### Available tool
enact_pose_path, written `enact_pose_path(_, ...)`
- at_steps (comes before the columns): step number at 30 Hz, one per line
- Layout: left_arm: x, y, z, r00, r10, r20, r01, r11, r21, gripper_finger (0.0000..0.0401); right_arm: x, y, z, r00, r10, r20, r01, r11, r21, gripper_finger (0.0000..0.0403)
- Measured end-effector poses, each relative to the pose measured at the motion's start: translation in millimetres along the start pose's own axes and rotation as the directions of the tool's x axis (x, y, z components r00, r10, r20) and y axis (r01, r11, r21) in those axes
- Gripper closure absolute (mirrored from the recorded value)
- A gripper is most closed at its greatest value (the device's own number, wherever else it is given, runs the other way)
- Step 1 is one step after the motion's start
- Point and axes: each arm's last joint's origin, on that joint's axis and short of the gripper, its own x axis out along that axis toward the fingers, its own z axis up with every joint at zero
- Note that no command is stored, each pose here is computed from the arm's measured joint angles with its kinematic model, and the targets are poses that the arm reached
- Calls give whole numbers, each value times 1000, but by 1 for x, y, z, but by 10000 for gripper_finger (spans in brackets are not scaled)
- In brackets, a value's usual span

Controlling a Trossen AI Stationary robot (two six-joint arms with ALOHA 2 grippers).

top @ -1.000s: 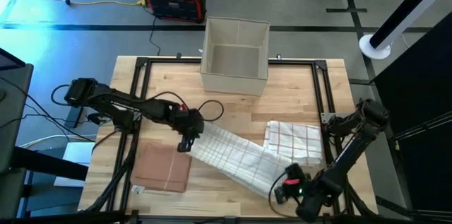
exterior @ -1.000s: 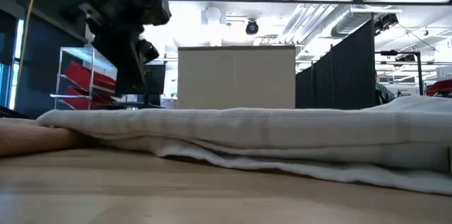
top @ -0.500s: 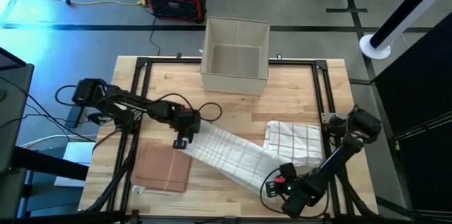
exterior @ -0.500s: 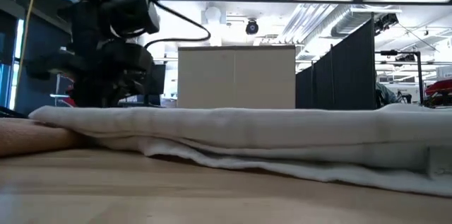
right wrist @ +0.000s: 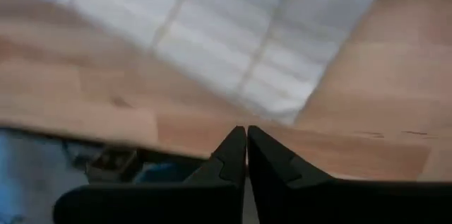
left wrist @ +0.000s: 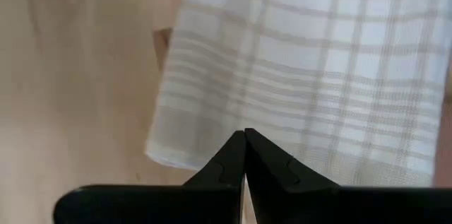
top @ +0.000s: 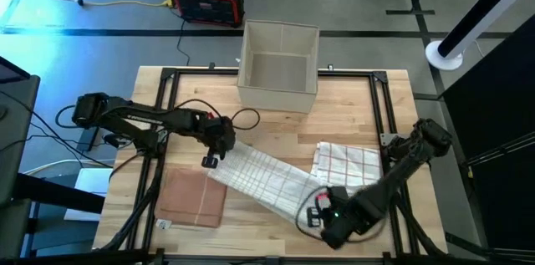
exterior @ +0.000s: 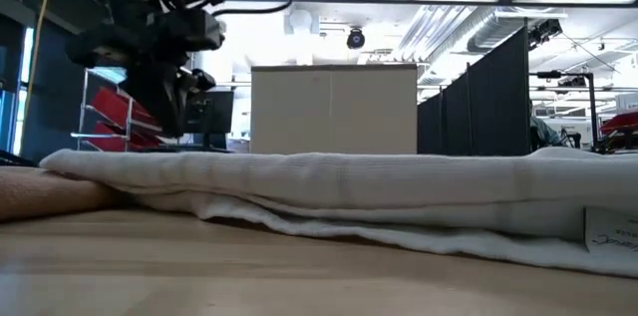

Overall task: Fold towel
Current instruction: Fold the left white towel

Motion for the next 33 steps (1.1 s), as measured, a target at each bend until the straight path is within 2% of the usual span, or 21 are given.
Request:
enact_pose_path(3, -6, 2, -3, 1000, 5, -4, -5, 1000, 1, 401, 0, -3, 13, 992, -127, 26, 126, 991, 43, 373)
enact_pose_path(6, -10, 3, -6, 1000, 9, -9, -9, 1000, 12, 401, -1, -6, 18, 982, -181, 54, 178, 982, 57, 341)
enact_pose_path(9, -12, 4, -8, 1000, -6, -16, 6, 1000, 6, 401, 7, -7, 19, 984, -172, 42, 169, 984, 56, 302)
enact_pose_path(15, -12, 4, -7, 1000, -18, -9, 18, 1000, 4, 401, 47, -15, 20, 993, -120, -23, 121, 991, 50, 221)
enact_pose_path(19, -12, 4, -7, 1000, -18, -9, 18, 1000, -8, 401, 65, -25, 29, 989, -150, 0, 150, 987, 56, 196)
enact_pose_path(23, -12, 4, -8, 1000, -6, -15, 6, 1000, -15, 401, 74, -32, 36, 985, -172, 19, 171, 984, 55, 201)
enact_pose_path(28, -9, 4, -11, 1000, 5, -31, -6, 1000, -24, 401, 94, -35, 40, 982, -184, 47, 181, 982, 55, 228)
enact_pose_path(30, -7, 3, -14, 999, 4, -37, -5, 1000, -27, 401, 101, -31, 39, 987, -151, 49, 149, 988, 41, 248)
enact_pose_path(33, -2, 2, -20, 998, -2, -60, 0, 999, -38, 401, 107, -26, 38, 993, -111, 51, 109, 994, 31, 309)
